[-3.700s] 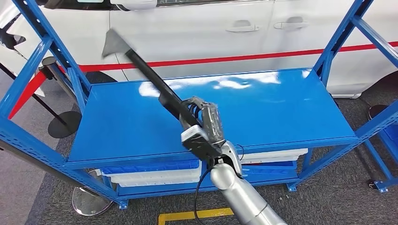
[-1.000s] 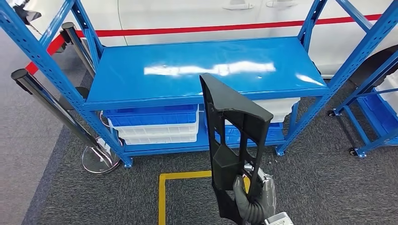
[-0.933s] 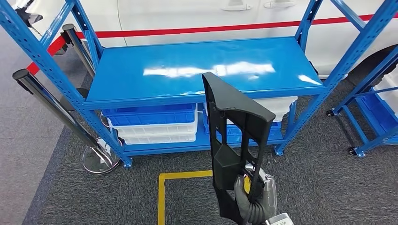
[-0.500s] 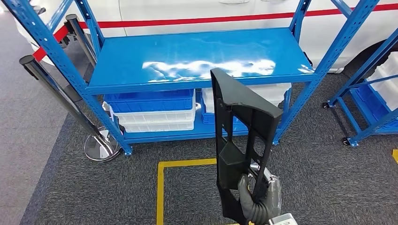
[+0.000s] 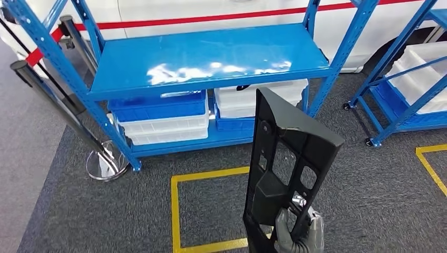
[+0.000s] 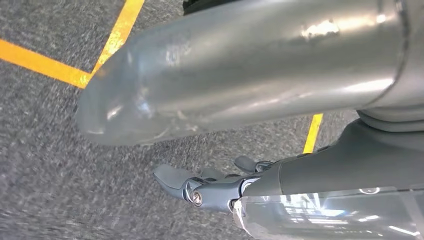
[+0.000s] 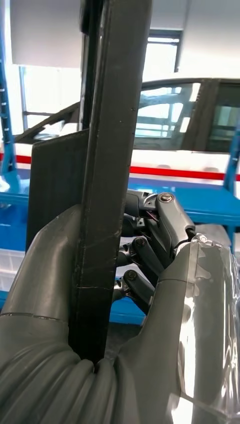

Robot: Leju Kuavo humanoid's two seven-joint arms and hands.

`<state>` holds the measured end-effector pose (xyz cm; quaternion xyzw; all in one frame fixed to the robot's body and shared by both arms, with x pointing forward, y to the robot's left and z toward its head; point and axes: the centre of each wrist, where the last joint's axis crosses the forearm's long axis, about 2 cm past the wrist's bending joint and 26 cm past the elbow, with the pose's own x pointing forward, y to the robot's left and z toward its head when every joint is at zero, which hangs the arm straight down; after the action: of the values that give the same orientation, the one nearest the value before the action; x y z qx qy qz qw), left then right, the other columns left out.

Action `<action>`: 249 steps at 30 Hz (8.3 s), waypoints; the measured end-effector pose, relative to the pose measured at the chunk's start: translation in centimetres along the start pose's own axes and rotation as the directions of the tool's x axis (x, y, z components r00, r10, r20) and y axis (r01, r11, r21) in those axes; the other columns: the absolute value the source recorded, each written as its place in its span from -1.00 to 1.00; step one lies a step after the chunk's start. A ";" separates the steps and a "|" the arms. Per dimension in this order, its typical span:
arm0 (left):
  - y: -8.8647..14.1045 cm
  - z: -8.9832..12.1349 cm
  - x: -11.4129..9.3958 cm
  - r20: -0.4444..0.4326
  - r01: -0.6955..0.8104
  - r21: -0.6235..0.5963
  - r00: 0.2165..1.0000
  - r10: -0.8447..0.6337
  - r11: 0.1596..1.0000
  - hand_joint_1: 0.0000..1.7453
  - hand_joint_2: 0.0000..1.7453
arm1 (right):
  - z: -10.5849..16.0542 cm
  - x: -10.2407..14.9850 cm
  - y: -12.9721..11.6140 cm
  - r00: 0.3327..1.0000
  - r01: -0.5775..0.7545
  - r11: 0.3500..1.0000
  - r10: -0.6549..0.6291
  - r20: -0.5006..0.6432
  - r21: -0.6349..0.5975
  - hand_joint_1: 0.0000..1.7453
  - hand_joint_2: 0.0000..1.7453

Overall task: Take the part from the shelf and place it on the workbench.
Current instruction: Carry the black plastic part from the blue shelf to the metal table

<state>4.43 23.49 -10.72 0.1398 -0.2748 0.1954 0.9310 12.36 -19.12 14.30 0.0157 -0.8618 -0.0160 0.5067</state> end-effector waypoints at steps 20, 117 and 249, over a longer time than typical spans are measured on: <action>0.2 0.1 -0.2 -0.092 -0.002 0.037 0.996 0.006 0.999 -1.00 -1.00 | 0.2 0.3 0.1 1.000 -0.012 1.000 0.012 -0.013 0.006 1.00 1.00; -0.1 0.7 -1.0 -0.192 -0.164 0.208 0.960 0.204 0.964 -1.00 -1.00 | 0.8 2.5 -0.2 0.981 -0.183 0.982 0.185 0.050 -0.043 1.00 1.00; 0.0 0.5 -0.7 -0.164 -0.206 0.189 0.957 0.238 0.960 -1.00 -1.00 | -1.0 2.9 0.9 0.948 -0.319 0.946 0.319 -0.011 -0.058 1.00 1.00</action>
<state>3.67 23.13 -10.73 0.1679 -0.1833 0.3340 0.9092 11.81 -18.39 17.33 -0.1387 -0.8518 0.0410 0.5034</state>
